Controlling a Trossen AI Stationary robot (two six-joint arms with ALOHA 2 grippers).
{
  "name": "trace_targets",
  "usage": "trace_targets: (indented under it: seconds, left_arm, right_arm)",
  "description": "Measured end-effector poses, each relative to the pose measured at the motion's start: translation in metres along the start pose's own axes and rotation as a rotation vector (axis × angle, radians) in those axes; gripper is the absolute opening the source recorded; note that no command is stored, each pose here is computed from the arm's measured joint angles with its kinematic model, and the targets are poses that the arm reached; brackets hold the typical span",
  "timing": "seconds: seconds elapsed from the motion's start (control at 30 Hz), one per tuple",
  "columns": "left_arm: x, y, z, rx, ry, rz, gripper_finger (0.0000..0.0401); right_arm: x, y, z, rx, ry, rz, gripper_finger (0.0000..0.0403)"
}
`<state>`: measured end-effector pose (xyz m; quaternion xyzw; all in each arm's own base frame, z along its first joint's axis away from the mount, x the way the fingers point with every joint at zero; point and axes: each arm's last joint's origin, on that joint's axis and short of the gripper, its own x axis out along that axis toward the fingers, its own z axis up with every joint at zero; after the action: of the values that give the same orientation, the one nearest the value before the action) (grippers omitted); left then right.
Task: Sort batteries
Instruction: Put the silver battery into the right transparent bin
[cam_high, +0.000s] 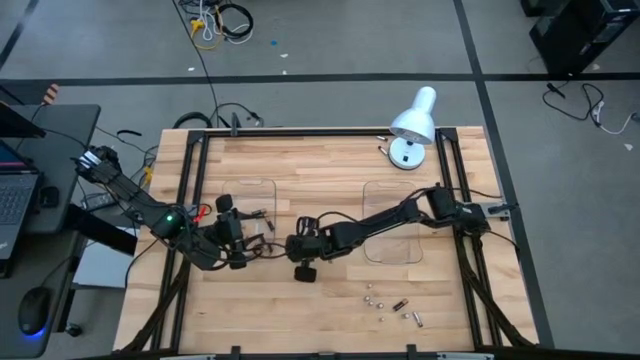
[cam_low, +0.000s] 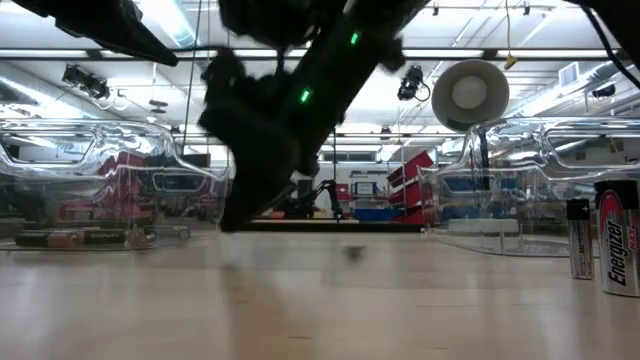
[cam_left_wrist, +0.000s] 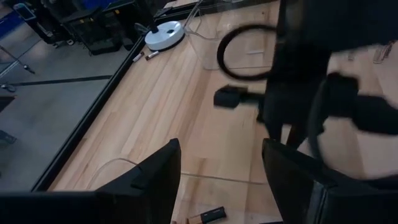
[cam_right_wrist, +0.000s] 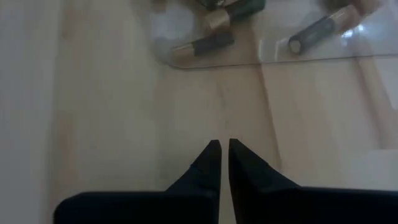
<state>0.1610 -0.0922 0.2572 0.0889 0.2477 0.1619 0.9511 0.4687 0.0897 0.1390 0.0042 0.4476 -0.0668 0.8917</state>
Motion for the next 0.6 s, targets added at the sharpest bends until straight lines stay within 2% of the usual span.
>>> trace_targets:
  seconds: [0.1, 0.2, 0.27, 0.33, 0.43, 0.6]
  left_arm:
    - [0.0, 0.0, 0.0, 0.001, 0.0, 0.001, 0.0223]
    - [0.0, 0.0, 0.0, 0.001, -0.002, 0.005, 0.0223]
    - [0.0, 0.0, 0.0, 0.003, -0.002, 0.005, 0.0223]
    - [0.0, 0.0, 0.0, 0.026, -0.003, 0.009, 0.0223]
    - [0.0, 0.0, 0.001, 0.046, -0.009, 0.018, 0.0223]
    - [0.0, 0.001, 0.0, 0.051, -0.014, 0.035, 0.0223]
  right_arm:
    - [-0.021, -0.001, 0.005, 0.042, 0.018, 0.001, 0.0022]
    - [-0.05, -0.007, 0.012, 0.151, 0.043, -0.007, 0.0026]
    - [-0.074, -0.013, 0.01, 0.194, 0.114, -0.033, 0.003]
    - [-0.098, -0.02, 0.003, 0.181, 0.23, -0.044, 0.0036]
    - [-0.123, -0.016, -0.009, -0.014, 0.358, -0.028, 0.0048]
    - [-0.136, 0.014, -0.016, -0.336, 0.341, 0.075, 0.0065]
